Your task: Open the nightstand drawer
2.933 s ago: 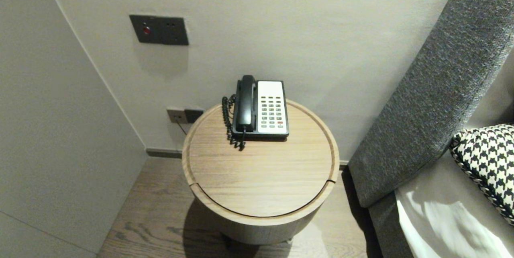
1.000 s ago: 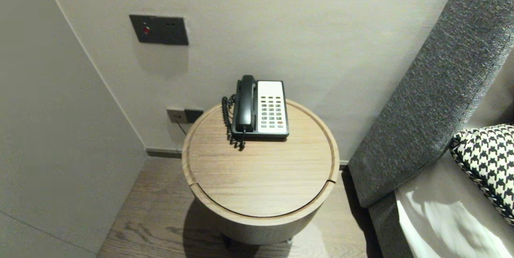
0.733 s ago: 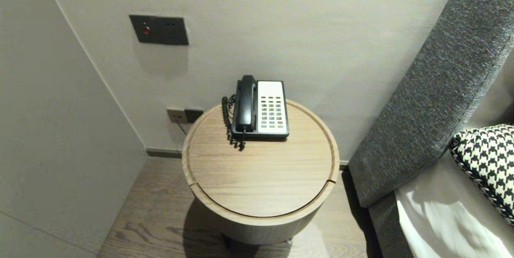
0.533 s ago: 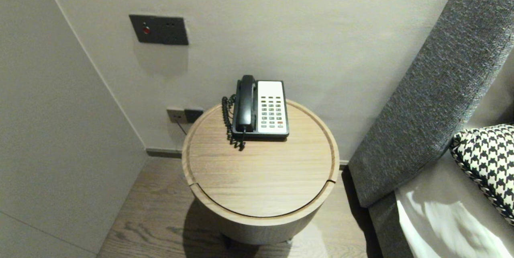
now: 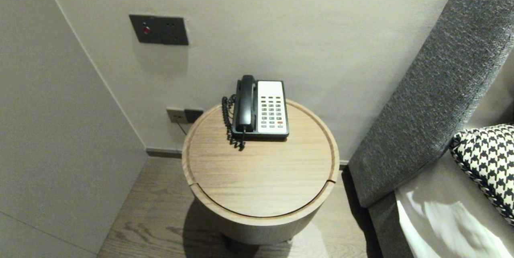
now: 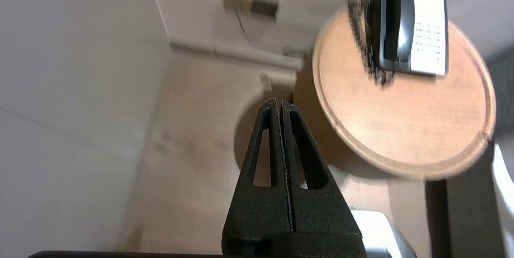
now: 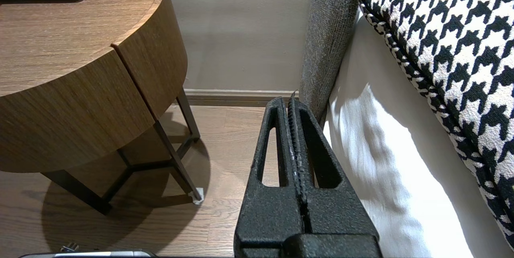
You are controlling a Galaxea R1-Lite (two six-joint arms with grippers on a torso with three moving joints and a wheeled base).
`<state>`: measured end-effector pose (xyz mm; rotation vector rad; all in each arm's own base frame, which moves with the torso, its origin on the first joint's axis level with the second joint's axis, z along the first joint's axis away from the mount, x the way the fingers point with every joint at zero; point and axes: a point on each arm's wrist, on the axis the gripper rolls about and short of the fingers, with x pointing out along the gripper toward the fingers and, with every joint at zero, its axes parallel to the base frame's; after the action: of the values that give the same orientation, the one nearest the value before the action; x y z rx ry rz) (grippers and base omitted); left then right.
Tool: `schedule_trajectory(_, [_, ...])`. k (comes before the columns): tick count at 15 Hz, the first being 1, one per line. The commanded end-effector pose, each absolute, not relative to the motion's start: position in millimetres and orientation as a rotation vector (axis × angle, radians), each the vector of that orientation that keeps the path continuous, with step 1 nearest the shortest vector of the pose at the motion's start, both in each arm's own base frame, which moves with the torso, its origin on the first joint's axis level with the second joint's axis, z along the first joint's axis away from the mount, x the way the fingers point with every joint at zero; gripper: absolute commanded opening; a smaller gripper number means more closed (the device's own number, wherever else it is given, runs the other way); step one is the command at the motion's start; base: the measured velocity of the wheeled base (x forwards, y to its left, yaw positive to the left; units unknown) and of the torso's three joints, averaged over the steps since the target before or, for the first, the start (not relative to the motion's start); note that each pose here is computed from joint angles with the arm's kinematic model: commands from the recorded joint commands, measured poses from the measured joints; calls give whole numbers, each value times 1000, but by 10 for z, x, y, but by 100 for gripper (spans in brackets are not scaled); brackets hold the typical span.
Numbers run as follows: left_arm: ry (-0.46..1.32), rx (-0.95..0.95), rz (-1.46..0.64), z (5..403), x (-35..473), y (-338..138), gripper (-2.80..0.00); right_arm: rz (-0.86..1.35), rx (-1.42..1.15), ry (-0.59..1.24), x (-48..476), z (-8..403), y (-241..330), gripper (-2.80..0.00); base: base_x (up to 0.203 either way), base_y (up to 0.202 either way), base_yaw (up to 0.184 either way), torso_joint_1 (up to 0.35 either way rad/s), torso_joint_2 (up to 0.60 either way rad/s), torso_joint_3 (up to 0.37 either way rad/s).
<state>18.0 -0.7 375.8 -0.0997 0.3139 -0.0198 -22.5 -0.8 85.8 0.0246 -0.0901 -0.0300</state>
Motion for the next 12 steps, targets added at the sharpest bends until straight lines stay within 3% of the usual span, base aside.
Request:
schedule_trajectory(1, [417, -95, -45, 3793, 468, -30, -280, -30, 24, -49, -193, 748, -8, -280, 0, 0, 0, 0, 0, 0])
schedule_trajectory(12, [815, -108, -275, 3575, 1116, -587, -280, -30, 24, -51, -193, 749, -8, -280, 0, 0, 0, 0, 0, 0])
